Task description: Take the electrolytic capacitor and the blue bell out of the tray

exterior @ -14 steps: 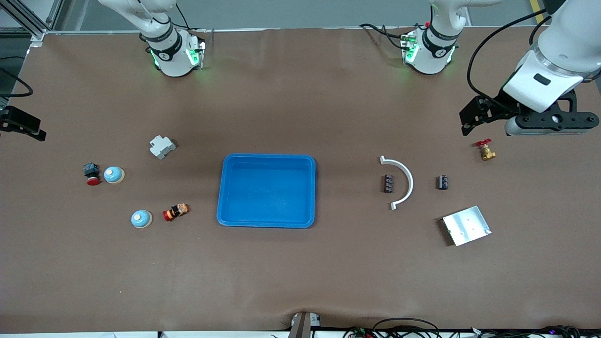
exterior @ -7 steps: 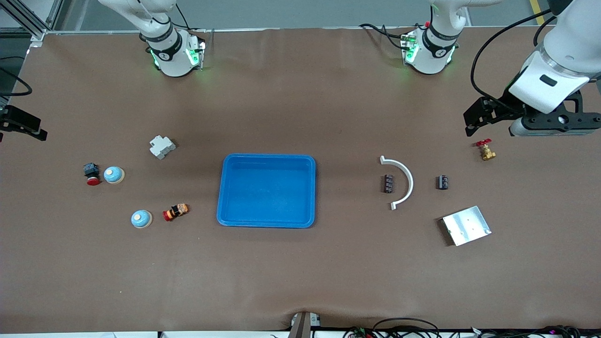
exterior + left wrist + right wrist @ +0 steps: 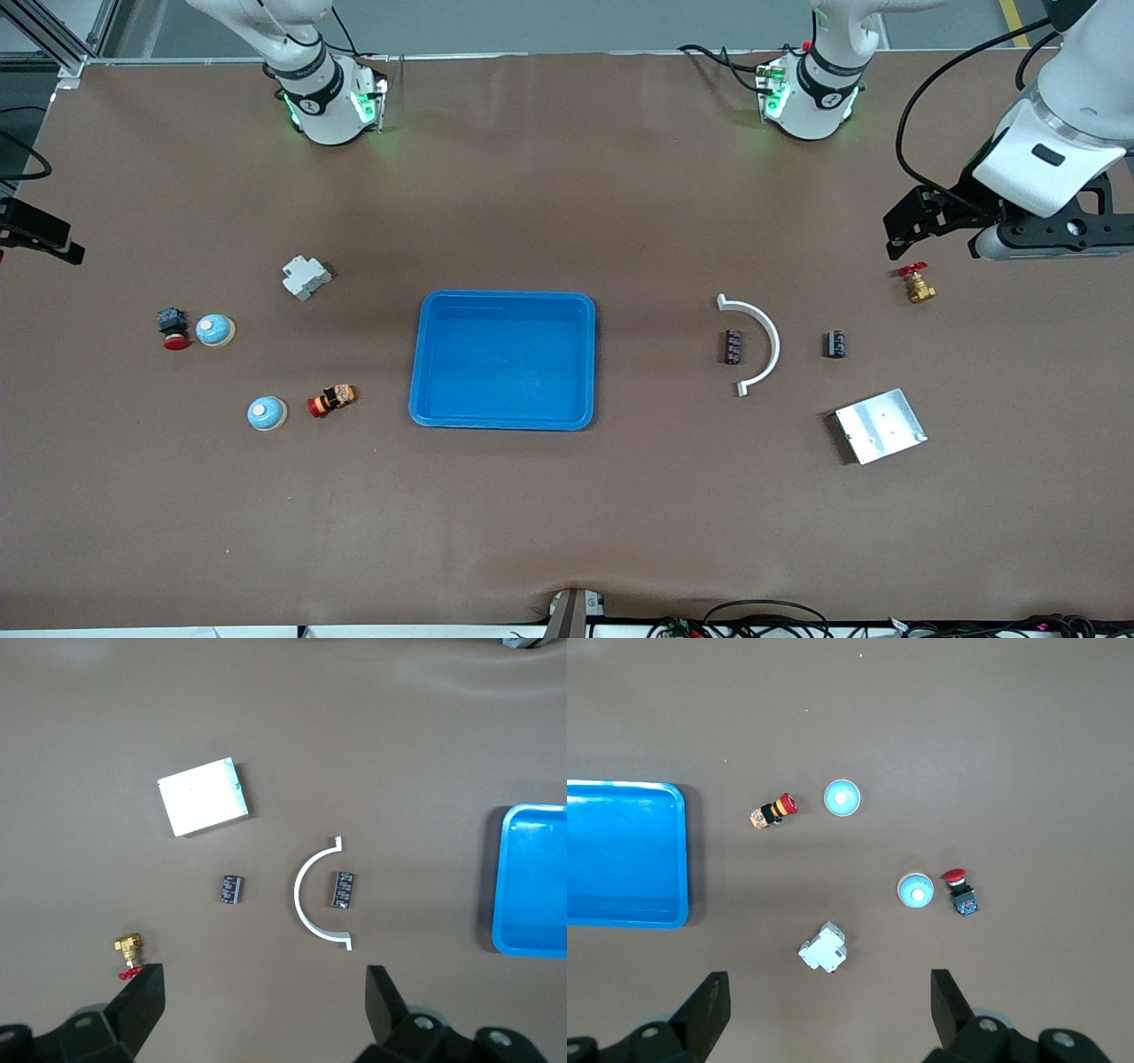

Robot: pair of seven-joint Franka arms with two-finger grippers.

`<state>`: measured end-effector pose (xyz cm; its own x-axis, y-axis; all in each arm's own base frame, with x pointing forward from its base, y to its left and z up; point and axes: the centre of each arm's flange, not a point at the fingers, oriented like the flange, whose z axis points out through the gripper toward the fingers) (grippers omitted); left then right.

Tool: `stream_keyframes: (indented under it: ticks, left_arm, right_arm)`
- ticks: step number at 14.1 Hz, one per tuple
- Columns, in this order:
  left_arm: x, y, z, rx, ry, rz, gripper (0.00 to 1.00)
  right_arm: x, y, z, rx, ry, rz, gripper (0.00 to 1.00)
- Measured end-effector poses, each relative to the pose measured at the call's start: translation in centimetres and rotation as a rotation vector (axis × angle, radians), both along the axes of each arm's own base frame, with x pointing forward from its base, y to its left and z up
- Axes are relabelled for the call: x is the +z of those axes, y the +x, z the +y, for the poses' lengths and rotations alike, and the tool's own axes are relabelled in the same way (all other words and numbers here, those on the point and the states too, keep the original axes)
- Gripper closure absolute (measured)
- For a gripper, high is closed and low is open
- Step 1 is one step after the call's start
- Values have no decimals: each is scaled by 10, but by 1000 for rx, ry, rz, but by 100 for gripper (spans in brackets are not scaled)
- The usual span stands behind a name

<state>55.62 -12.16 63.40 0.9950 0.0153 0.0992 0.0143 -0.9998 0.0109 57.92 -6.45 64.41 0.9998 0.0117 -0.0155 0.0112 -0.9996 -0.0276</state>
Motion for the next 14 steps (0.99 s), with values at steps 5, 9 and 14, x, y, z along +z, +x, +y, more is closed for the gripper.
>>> stream_keyframes:
  ticks: [5,9,14]
  left_arm:
    - [-1,1,3,5,0,2,0]
    - [-2,1,2,3,0,3,0]
    - [-3,-1,-5,-11,1,6,0]
  right_arm:
    - [0,0,4,7,1,-1,0]
    - [1,0,4,7,0,-3,0]
    - [1,0,1,2,-1,-5,0]
